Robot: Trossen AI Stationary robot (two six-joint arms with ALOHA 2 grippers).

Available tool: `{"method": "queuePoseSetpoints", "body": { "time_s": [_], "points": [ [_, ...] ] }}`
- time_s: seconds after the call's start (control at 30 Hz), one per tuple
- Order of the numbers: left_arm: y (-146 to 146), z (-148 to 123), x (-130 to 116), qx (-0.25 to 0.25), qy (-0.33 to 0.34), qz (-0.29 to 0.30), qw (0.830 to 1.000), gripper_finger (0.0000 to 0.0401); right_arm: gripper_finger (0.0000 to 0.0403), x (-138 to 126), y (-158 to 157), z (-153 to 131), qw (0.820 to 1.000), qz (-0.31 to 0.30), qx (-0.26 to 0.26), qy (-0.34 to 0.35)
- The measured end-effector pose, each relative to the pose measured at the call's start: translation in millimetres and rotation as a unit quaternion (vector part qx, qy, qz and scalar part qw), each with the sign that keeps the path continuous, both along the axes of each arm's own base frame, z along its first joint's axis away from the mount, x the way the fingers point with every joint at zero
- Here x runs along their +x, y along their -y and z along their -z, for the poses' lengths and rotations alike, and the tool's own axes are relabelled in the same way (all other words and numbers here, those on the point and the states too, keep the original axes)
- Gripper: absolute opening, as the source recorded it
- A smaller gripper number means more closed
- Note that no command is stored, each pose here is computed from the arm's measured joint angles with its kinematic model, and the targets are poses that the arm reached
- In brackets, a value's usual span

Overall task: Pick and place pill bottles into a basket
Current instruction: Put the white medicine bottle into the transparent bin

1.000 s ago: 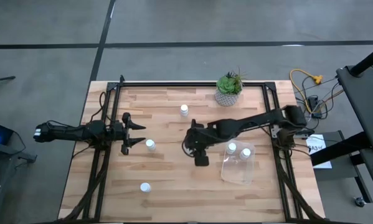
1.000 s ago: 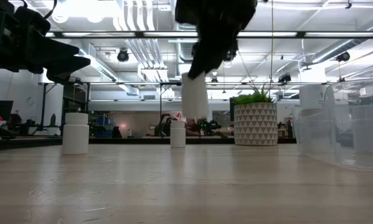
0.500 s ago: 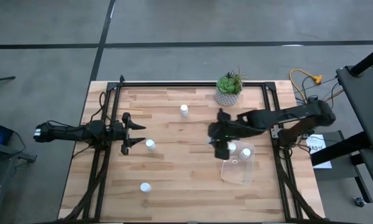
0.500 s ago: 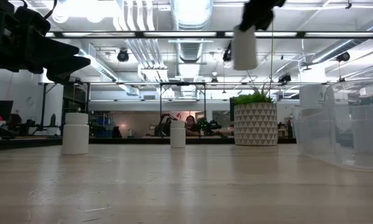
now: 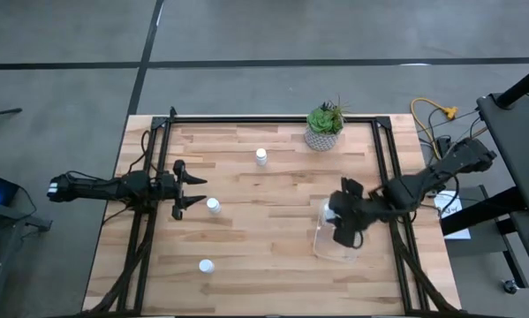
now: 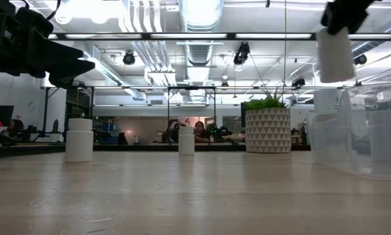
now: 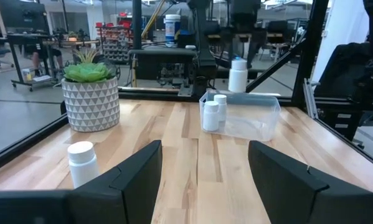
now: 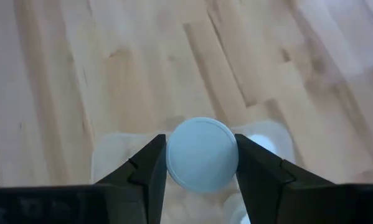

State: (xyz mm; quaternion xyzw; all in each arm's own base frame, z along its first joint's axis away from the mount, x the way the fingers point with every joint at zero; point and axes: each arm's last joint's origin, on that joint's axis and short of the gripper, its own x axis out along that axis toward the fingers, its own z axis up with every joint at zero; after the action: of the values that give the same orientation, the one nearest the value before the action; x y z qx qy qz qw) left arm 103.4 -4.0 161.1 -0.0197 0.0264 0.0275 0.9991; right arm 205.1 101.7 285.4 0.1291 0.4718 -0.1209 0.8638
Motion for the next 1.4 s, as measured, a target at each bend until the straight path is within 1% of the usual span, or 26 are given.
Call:
{"method": "queuePoseSetpoints", "body": {
  "time_s": [0.13,0.43,0.57,0.63,0.73,0.93,1.17,1.4],
  "points": [
    [0.0,0.0,0.0,0.000,0.000,0.000,1.000,0.0222,0.0143,-10.8,-17.5,8.4,1.000,0.006,0.002,0.002],
    [0.0,0.0,0.0,0.000,0.000,0.000,1.000,0.0221,0.0143,-33.4,-40.2,35.2,0.997,0.072,0.015,0.006],
    [0.0,0.1,0.1,0.000,0.000,0.000,1.000,0.0221,0.0143,-39.3,-42.2,43.0,0.995,0.095,0.020,0.005],
    [0.0,0.1,0.1,0.000,-0.001,0.000,1.000,0.0222,0.0143,-40.1,-41.2,44.3,0.995,0.101,0.014,0.008],
    [0.0,0.1,0.1,0.000,-0.001,0.000,1.000,0.0222,0.0143,-43.2,-37.9,45.7,0.994,0.108,-0.002,-0.007],
    [0.0,0.2,0.2,0.000,-0.001,0.000,1.000,0.0221,0.0143,-49.9,-32.2,54.0,0.988,0.151,-0.011,-0.026],
    [0.0,0.2,0.1,0.000,-0.001,0.000,1.000,0.0222,0.0143,-52.6,-32.4,61.7,0.985,0.169,-0.001,-0.024],
    [0.0,0.2,0.1,0.000,-0.001,0.000,1.000,0.0221,0.0143,-57.4,-29.1,76.6,0.983,0.182,-0.006,-0.030]
  ]
}}
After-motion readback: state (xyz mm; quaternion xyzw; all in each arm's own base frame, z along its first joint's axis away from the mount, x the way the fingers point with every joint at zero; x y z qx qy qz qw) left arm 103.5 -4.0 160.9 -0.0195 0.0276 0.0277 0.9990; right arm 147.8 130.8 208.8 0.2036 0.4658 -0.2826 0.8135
